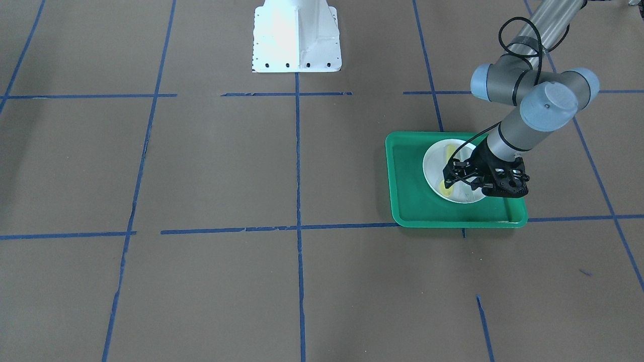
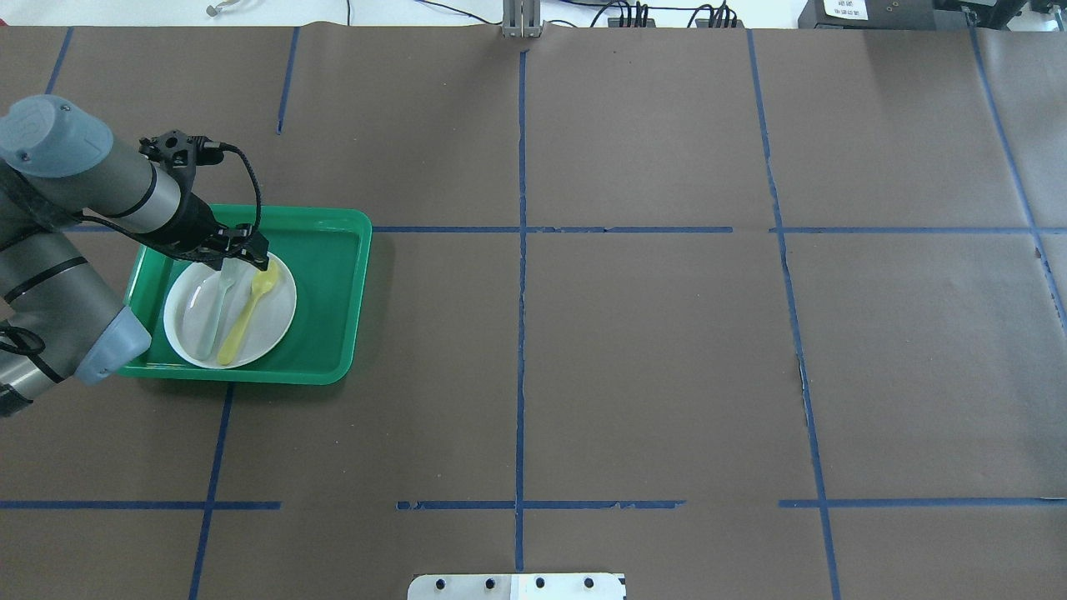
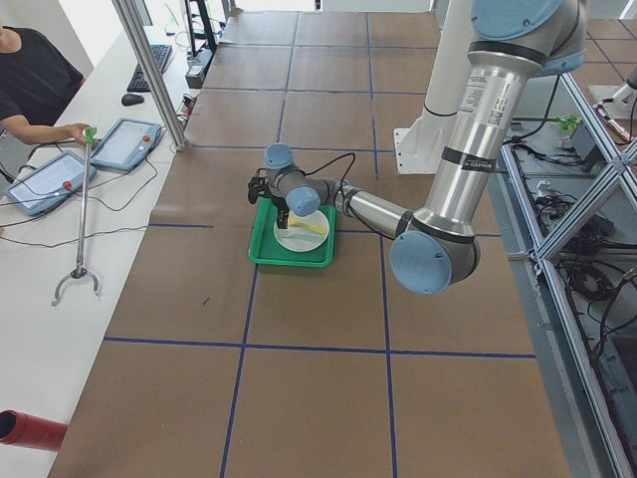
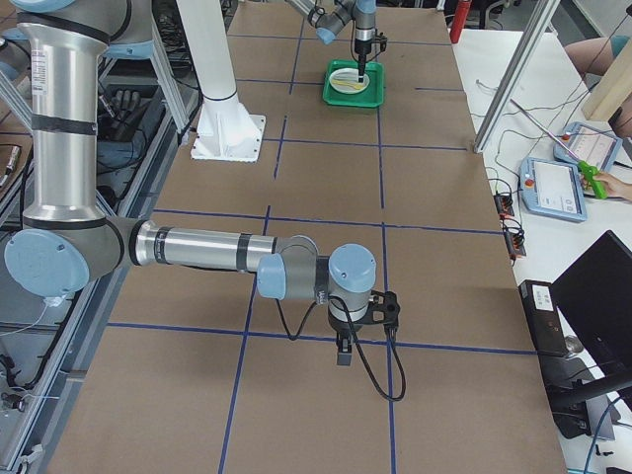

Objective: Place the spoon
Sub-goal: 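Reach the left gripper down over the yellow spoon on the plate, then close the left gripper on the yellow spoon's handle and lift it, then carry the spoon off the plate and lower it onto the tray beside the plate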

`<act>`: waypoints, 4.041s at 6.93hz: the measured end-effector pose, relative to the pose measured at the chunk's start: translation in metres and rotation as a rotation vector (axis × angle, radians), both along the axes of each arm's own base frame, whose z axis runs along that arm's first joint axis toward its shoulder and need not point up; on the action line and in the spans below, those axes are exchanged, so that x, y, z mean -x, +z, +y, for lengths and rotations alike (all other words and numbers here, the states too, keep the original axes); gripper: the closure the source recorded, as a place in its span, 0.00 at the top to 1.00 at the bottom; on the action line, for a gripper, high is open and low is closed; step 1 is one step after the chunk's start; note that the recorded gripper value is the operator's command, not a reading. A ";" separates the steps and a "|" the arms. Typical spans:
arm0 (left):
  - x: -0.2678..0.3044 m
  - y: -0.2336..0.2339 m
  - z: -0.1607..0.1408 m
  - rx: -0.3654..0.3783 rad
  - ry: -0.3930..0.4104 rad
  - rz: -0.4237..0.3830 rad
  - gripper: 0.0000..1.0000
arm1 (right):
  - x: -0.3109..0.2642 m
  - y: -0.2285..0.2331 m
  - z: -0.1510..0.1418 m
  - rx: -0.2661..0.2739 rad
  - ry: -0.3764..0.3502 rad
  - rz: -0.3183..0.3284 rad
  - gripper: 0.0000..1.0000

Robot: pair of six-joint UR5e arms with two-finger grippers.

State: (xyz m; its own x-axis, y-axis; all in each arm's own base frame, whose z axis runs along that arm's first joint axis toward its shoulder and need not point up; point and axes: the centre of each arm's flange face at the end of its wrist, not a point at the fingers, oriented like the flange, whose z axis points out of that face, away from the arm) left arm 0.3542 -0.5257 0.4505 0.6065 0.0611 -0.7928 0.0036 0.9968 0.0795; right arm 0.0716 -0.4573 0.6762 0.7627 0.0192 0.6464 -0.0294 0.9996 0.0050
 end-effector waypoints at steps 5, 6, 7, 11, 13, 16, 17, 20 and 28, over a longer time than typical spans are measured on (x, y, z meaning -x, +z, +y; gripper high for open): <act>-0.030 -0.002 0.026 -0.017 0.072 0.000 0.70 | 0.000 0.000 0.000 0.000 0.000 0.000 1.00; -0.030 -0.005 0.028 -0.030 0.088 -0.004 0.68 | 0.000 0.000 0.000 0.000 0.000 0.000 1.00; -0.032 -0.005 0.030 -0.034 0.106 -0.017 0.68 | 0.000 0.000 0.000 0.000 0.000 0.000 1.00; -0.034 -0.004 0.030 -0.056 0.098 -0.063 0.53 | 0.000 0.000 0.000 0.000 0.000 0.001 1.00; -0.034 -0.003 0.030 -0.062 0.091 -0.072 0.47 | 0.000 0.000 0.000 0.000 0.000 0.000 1.00; -0.033 0.001 0.032 -0.058 0.092 -0.078 0.10 | 0.000 0.000 0.000 0.000 0.000 0.000 1.00; -0.033 0.002 0.032 -0.055 0.092 -0.081 0.00 | 0.000 0.000 0.000 0.000 0.000 0.000 1.00; -0.032 0.002 0.032 -0.051 0.092 -0.086 0.00 | 0.000 0.000 0.000 0.000 0.000 0.000 1.00; -0.064 -0.085 0.017 0.065 0.020 -0.079 0.00 | 0.000 0.000 0.000 0.000 0.000 0.000 1.00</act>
